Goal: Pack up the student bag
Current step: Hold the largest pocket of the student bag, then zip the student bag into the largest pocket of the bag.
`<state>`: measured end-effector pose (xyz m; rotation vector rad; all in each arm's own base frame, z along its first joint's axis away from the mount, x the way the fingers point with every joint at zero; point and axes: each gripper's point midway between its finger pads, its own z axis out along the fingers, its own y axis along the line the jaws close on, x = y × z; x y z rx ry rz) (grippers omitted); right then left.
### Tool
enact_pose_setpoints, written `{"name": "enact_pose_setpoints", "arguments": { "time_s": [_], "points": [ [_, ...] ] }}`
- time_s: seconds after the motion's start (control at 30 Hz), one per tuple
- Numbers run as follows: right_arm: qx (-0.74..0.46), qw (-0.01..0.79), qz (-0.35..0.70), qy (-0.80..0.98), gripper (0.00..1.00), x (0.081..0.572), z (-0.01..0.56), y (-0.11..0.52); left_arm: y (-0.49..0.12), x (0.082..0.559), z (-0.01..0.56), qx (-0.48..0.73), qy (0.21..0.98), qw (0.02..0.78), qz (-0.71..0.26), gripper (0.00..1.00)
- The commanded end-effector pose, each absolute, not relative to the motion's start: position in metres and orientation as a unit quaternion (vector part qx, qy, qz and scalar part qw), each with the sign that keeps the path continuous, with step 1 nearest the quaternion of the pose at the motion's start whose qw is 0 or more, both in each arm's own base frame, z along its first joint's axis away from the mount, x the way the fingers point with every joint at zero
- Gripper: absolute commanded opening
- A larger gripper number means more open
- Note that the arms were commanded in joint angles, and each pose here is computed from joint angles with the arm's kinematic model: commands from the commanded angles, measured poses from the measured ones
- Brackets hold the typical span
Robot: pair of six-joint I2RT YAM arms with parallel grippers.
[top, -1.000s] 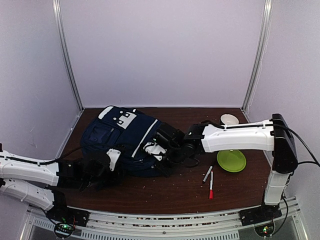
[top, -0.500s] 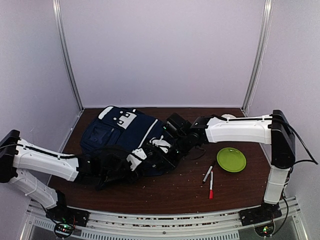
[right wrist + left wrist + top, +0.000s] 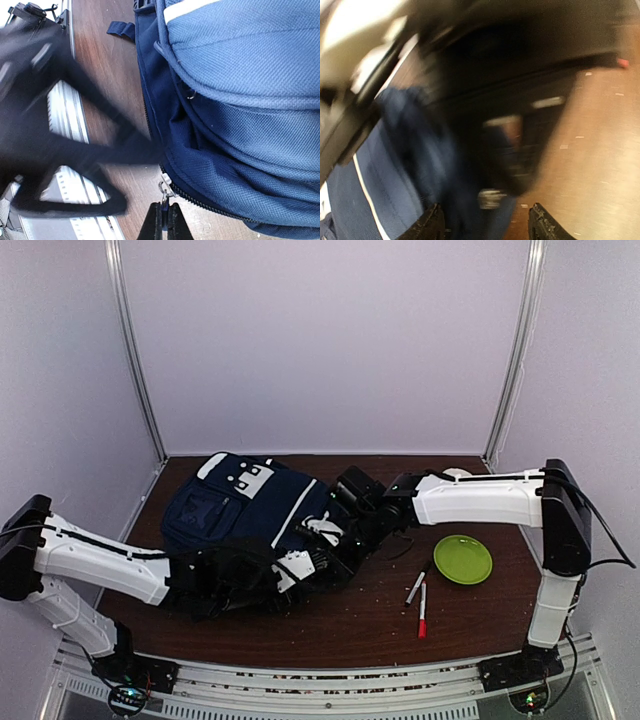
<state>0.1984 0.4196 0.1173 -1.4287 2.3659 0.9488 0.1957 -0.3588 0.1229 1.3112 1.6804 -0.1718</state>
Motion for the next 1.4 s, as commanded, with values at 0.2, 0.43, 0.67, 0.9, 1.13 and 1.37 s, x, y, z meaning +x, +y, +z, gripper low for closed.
{"name": "enact_pose_setpoints", "arguments": {
  "time_s": [0.2, 0.43, 0.67, 0.9, 1.13, 1.37],
  "points": [
    [-0.501, 0.107, 0.381, 0.77, 0.0, 0.18, 0.153, 0.424, -0.362, 0.192, 0.127, 0.552, 0.678, 0.485, -0.028, 0.52],
    [-0.503, 0.103, 0.384, 0.768, 0.0, 0.177, 0.152, 0.422, -0.364, 0.217, 0.106, 0.533, 0.7, 0.475, 0.017, 0.48],
    [-0.505, 0.108, 0.382, 0.767, 0.0, 0.176, 0.154, 0.42, -0.35, 0.232, 0.103, 0.511, 0.709, 0.479, 0.079, 0.15],
    [-0.507, 0.111, 0.388, 0.762, 0.0, 0.176, 0.16, 0.418, -0.336, 0.236, 0.101, 0.487, 0.724, 0.477, 0.102, 0.32],
    [-0.493, 0.112, 0.388, 0.771, 0.0, 0.188, 0.156, 0.409, -0.329, 0.232, 0.1, 0.486, 0.73, 0.471, 0.096, 0.02],
    [-0.464, 0.129, 0.341, 0.807, 0.0, 0.241, 0.138, 0.378, -0.313, 0.225, 0.114, 0.475, 0.734, 0.477, 0.083, 0.0]
  ]
}}
